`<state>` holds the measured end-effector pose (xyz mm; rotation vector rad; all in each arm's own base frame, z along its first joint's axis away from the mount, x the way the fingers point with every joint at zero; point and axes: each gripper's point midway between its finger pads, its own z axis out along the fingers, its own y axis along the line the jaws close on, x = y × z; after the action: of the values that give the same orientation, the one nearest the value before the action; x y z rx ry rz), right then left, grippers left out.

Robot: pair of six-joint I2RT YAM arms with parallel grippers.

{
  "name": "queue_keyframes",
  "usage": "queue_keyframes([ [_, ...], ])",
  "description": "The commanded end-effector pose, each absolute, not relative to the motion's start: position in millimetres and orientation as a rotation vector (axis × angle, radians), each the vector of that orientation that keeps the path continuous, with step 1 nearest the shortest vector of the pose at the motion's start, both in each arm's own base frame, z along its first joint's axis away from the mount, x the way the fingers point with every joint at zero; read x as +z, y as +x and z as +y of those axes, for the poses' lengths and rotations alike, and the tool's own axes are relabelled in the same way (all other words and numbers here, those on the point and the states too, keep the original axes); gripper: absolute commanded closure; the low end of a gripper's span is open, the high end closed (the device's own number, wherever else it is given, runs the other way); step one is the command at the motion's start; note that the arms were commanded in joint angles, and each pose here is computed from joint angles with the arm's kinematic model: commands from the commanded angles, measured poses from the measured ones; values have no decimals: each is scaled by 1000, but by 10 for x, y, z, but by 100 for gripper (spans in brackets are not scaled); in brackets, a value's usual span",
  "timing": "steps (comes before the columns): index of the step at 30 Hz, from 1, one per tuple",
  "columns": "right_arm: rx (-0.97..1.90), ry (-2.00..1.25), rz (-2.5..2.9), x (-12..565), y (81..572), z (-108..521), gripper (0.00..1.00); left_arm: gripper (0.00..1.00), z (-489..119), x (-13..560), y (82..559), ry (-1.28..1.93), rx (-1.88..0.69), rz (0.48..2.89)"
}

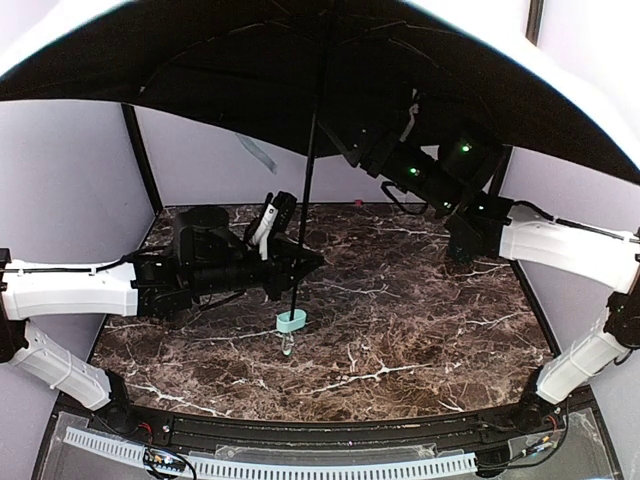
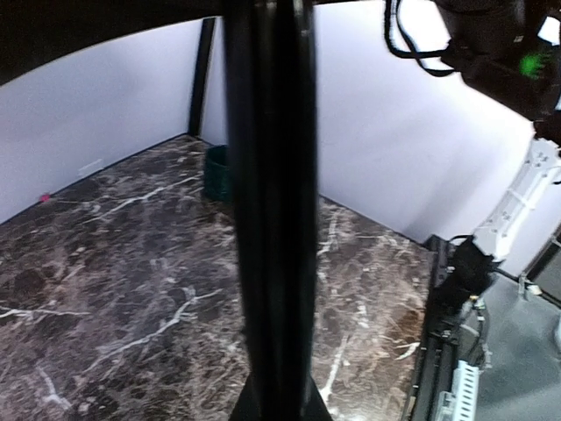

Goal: Put away the umbrella

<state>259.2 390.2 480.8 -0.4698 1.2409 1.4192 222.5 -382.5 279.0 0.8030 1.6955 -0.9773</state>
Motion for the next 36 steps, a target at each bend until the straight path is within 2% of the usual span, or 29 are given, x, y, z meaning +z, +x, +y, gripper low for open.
queue_keyframes([
  [1, 1262, -338, 1341, 4603, 2859, 3951, 31, 100, -3678, 3191, 2464, 669, -785, 1589],
  [4, 1258, -349, 1359, 4553, 2860, 4029, 30, 100, -3698, 3155, 2478, 675, -766, 1612],
  [6, 1251, -358, 1378, 4540, 2865, 4074, 34, 100, -3703, 3143, 2466, 661, -791, 1622],
  [7, 1251, -361, 1385, 4558, 2862, 4083, 42, 100, -3704, 3151, 2457, 654, -805, 1622],
  [10, 1264, -353, 1396, 4569, 2842, 4065, 84, 100, -3718, 3161, 2423, 653, -839, 1630],
  [11, 1272, -353, 1394, 4577, 2825, 4050, 95, 100, -3728, 3161, 2400, 662, -850, 1629],
  [12, 1283, -359, 1392, 4594, 2804, 4041, 100, 100, -3744, 3163, 2366, 678, -868, 1623],
  [13, 1300, -376, 1392, 4605, 2778, 4048, 100, 100, -3760, 3166, 2323, 700, -887, 1612],
  [14, 1321, -395, 1387, 4636, 2747, 4048, 100, 89, -3764, 3166, 2291, 710, -904, 1606],
  [15, 1345, -411, 1385, 4669, 2717, 4052, 100, 63, -3764, 3192, 2252, 705, -938, 1591],
  [16, 1370, -421, 1383, 4697, 2686, 4056, 100, 53, -3749, 3214, 2210, 694, -975, 1578],
  [19, 1457, -464, 1351, 4775, 2541, 4068, 100, 41, -3713, 3303, 2061, 682, -1092, 1513],
  [23, 1543, -510, 1312, 4829, 2399, 4087, 100, 40, -3741, 3332, 2048, 656, -1167, 1532],
  [25, 1552, -521, 1312, 4827, 2379, 4093, 100, 42, -3782, 3312, 2068, 657, -1178, 1550],
  [28, 1555, -539, 1314, 4825, 2356, 4104, 100, 51, -3809, 3234, 2114, 642, -1183, 1592],
  [29, 1558, -544, 1318, 4815, 2349, 4109, 100, 58, -3808, 3221, 2126, 634, -1185, 1599],
  [32, 1549, -556, 1339, 4767, 2345, 4116, 100, 93, -3827, 3251, 2108, 637, -1208, 1589],
  [33, 1544, -555, 1339, 4767, 2346, 4106, 100, 100, -3837, 3259, 2098, 640, -1220, 1586],
  [34, 1539, -555, 1336, 4771, 2348, 4099, 100, 100, -3850, 3267, 2085, 642, -1234, 1581],
  [35, 1536, -546, 1329, 4787, 2363, 4089, 93, 100, -3865, 3268, 2071, 645, -1251, 1579],
  [36, 1533, -521, 1317, 4828, 2398, 4067, 75, 100, -3877, 3255, 2064, 645, -1263, 1583],
])
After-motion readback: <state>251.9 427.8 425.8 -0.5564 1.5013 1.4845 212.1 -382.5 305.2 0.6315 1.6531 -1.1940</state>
